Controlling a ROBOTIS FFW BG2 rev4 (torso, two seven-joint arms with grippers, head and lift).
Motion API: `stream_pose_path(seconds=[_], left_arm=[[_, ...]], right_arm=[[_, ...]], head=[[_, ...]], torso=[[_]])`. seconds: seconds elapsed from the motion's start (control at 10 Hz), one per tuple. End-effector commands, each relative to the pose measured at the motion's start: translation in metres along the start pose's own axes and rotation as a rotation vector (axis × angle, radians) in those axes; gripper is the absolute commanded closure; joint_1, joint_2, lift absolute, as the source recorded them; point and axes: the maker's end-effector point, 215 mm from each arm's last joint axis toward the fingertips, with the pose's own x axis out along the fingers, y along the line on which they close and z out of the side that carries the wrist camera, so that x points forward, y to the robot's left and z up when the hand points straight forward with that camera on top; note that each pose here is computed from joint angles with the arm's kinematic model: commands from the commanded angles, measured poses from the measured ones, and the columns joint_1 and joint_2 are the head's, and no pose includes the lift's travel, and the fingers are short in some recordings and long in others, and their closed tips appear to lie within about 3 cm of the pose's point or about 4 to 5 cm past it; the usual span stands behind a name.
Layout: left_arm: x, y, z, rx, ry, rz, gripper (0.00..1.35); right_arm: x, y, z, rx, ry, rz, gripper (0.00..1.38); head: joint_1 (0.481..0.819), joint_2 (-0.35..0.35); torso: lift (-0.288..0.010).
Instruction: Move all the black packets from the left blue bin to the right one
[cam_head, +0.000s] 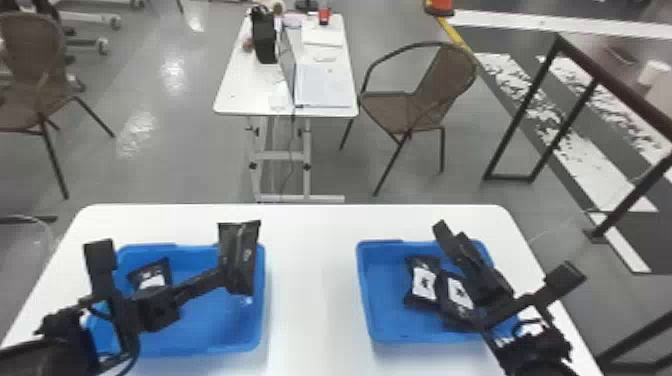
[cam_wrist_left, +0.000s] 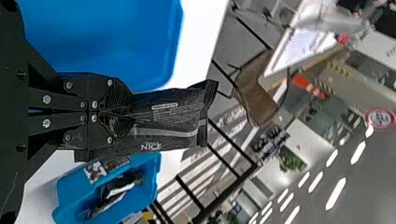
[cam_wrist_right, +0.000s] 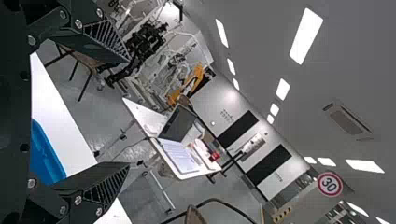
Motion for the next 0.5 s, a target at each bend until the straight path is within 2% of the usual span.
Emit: stream_pose_path(seconds=[0.0,0.2,0.3,0.4], left_arm=[[0.017,-0.012,0.019,0.127,0.022,-0.033,1.21],[0.058,-0.051,0.032,0.261,0.043,-0.189,1.21],[0.080,-0.067,0.030,0.324,0.096,-0.232,1.21],[0.100,-0.087,0.030,0.337,0.107,-0.286,1.21]], right_arm=[[0.014,0.016,-0.012,0.016,0.031,0.048,0.25],[0.037,0.046,-0.026,0.024,0.066,0.122,0.25],[0.046,0.057,-0.034,0.028,0.082,0.144,0.25],[0.057,0.072,-0.041,0.031,0.098,0.177,0.25]], head=[[0.695,-0.118],[0.695,-0.107],[0.695,-0.114],[0.695,-0.121]], torso=[[0.000],[0.000],[0.000],[0.000]])
